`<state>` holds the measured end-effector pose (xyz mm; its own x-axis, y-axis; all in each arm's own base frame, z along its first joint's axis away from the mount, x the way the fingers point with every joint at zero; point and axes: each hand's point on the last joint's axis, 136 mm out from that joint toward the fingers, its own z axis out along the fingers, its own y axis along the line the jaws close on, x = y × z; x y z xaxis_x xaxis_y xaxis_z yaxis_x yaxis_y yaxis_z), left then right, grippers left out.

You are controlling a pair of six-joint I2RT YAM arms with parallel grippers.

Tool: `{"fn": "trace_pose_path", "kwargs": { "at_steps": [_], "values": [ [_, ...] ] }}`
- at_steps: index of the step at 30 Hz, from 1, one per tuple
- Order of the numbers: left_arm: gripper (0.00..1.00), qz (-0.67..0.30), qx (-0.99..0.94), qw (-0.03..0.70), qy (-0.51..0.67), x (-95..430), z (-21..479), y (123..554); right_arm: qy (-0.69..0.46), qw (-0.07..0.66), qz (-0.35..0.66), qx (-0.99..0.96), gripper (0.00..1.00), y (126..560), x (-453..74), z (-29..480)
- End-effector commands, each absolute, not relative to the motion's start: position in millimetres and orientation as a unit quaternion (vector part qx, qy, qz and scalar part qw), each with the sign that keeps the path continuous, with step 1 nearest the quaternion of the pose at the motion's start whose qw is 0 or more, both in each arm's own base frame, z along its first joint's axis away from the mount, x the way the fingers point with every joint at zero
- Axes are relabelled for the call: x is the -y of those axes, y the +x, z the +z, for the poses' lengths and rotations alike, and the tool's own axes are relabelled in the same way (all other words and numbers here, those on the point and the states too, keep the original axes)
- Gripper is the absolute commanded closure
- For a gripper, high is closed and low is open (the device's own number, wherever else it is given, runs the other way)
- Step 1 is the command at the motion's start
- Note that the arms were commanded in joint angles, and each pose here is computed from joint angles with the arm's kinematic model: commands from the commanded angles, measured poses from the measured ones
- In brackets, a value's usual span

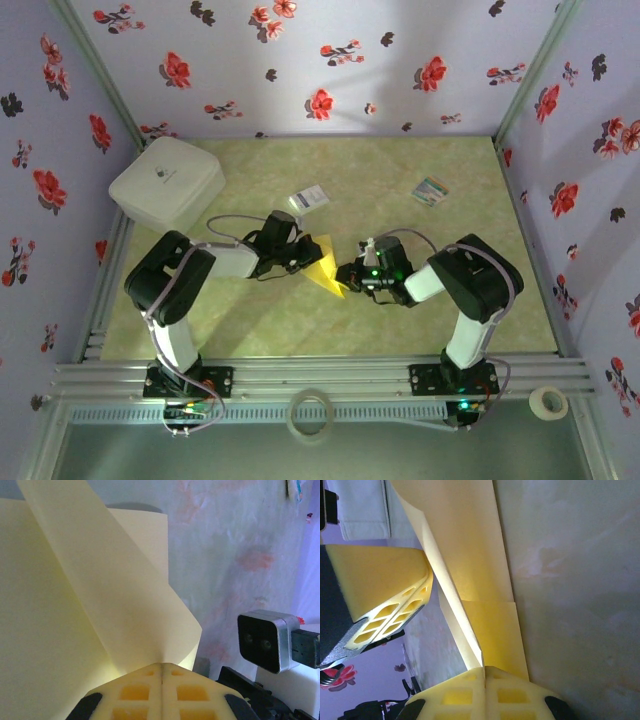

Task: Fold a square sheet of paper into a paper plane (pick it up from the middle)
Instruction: Fourth fold the wing at the center of the table.

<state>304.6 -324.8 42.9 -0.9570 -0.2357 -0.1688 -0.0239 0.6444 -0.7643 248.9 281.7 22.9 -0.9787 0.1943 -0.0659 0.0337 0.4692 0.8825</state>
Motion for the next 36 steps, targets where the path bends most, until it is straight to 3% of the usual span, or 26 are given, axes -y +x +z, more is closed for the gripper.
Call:
{"fn": "trace_pose_path", "kwargs": {
  "at_steps": [1,36],
  "values": [
    [0.97,-0.426,-0.893,0.131,-0.062,334.3,46.5,311.1,0.089,0.052,0.500,-0.860,1.00,246.8,-280.2,9.2],
    [0.96,-0.406,-0.906,0.105,-0.062,339.3,17.7,314.0,0.107,0.040,0.485,-0.867,0.99,246.6,-275.4,0.3]
  ]
}}
